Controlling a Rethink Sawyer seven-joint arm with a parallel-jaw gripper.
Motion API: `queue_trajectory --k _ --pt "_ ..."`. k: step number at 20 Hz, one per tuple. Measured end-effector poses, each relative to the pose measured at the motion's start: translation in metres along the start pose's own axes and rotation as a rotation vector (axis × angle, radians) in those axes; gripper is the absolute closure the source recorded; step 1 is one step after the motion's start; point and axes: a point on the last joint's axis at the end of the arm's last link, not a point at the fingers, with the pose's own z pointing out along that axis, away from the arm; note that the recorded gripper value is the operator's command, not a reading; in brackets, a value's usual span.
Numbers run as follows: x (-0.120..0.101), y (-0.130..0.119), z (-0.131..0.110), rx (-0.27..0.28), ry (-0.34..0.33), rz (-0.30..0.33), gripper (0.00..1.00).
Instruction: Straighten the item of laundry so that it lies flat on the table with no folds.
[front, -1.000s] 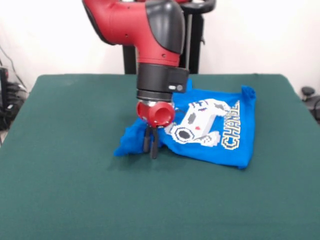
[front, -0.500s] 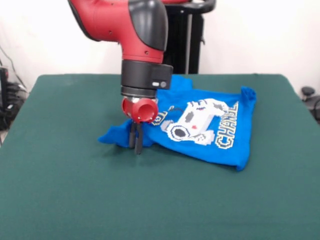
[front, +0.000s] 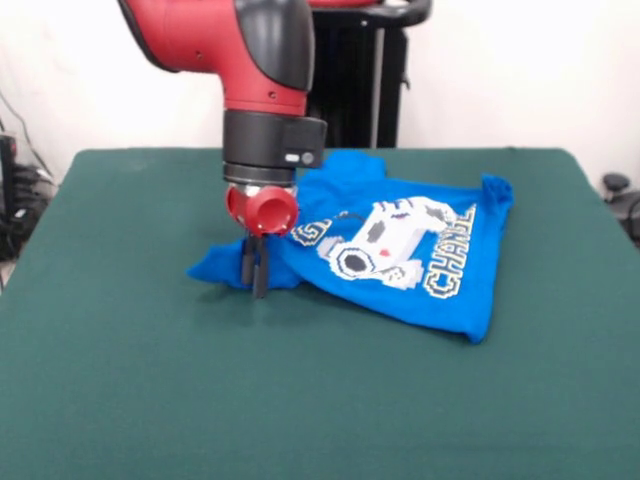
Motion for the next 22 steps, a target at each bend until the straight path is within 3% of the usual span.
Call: queue_trajectory --k 11,22 --pt "-0.045 -0.014 -0.028 0.019 -0.006 0.0 0.0" --pt "-0.051 -0.017 -0.034 0.033 0.01 -0.001 0.0"
